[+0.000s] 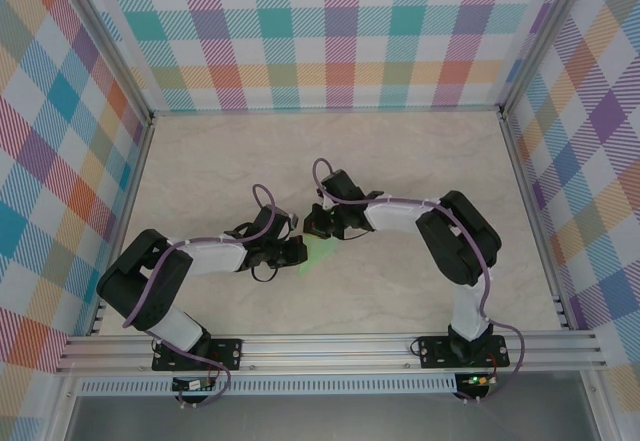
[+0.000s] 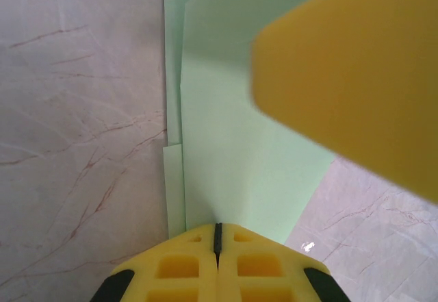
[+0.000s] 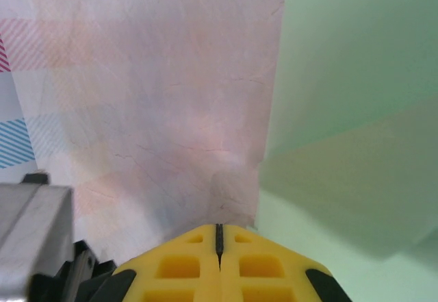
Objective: Fold a paper plane with a square sheet of paper (pick it up from the middle)
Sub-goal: Fourth fold the wing at the center of the table.
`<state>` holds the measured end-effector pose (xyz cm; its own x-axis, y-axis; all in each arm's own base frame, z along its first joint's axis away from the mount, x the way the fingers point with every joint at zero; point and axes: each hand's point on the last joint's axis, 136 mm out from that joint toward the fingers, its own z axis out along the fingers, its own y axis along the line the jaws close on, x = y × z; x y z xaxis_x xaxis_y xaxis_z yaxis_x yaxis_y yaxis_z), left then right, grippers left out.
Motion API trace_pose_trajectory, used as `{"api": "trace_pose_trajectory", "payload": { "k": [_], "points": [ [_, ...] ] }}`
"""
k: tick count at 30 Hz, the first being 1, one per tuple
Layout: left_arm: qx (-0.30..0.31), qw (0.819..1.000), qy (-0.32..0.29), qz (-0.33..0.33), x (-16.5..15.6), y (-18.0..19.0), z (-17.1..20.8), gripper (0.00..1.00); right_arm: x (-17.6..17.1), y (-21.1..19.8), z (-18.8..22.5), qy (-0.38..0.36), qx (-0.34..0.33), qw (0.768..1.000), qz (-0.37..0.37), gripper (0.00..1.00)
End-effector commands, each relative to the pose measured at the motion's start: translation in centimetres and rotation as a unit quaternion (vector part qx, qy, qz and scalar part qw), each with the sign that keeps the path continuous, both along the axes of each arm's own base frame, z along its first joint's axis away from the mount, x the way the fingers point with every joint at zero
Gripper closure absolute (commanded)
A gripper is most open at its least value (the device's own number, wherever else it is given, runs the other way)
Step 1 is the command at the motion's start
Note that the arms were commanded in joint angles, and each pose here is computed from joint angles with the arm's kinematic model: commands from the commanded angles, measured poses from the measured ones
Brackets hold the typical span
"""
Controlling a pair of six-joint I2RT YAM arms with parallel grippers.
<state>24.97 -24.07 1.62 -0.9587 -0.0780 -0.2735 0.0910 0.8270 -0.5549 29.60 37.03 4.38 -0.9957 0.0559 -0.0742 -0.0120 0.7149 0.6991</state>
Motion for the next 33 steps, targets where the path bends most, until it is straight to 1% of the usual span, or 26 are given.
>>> {"api": "trace_pose_trajectory", "payload": {
  "k": [1,8,12,22,28,33],
  "points": [
    [0.098,0.990,0.098,0.006,-4.7,4.2,-4.7,0.99,-0.4,-0.4,-2.5,0.028,-0.002,1.000,-0.004,1.00],
    [0.103,0.990,0.101,0.006,-4.8,4.4,-4.9,0.99,0.0,-2.5,-5.4,0.032,-0.025,0.999,-0.032,1.00],
    [0.107,0.989,0.103,0.003,-5.0,4.6,-5.1,0.99,1.1,-3.0,-5.2,0.018,-0.022,0.999,-0.040,1.00],
    [0.110,0.989,0.103,0.003,-5.3,4.8,-5.0,1.00,5.6,-5.9,-4.4,-0.022,0.003,0.996,-0.086,1.00],
    [0.108,0.989,0.102,0.001,-5.3,4.8,-4.9,1.00,7.6,-7.8,-4.8,-0.027,0.011,0.992,-0.119,1.00],
    [0.109,0.989,0.104,0.000,-5.5,4.9,-5.0,1.00,8.7,-8.5,-4.4,-0.030,0.005,0.992,-0.125,1.00]
  ]
}}
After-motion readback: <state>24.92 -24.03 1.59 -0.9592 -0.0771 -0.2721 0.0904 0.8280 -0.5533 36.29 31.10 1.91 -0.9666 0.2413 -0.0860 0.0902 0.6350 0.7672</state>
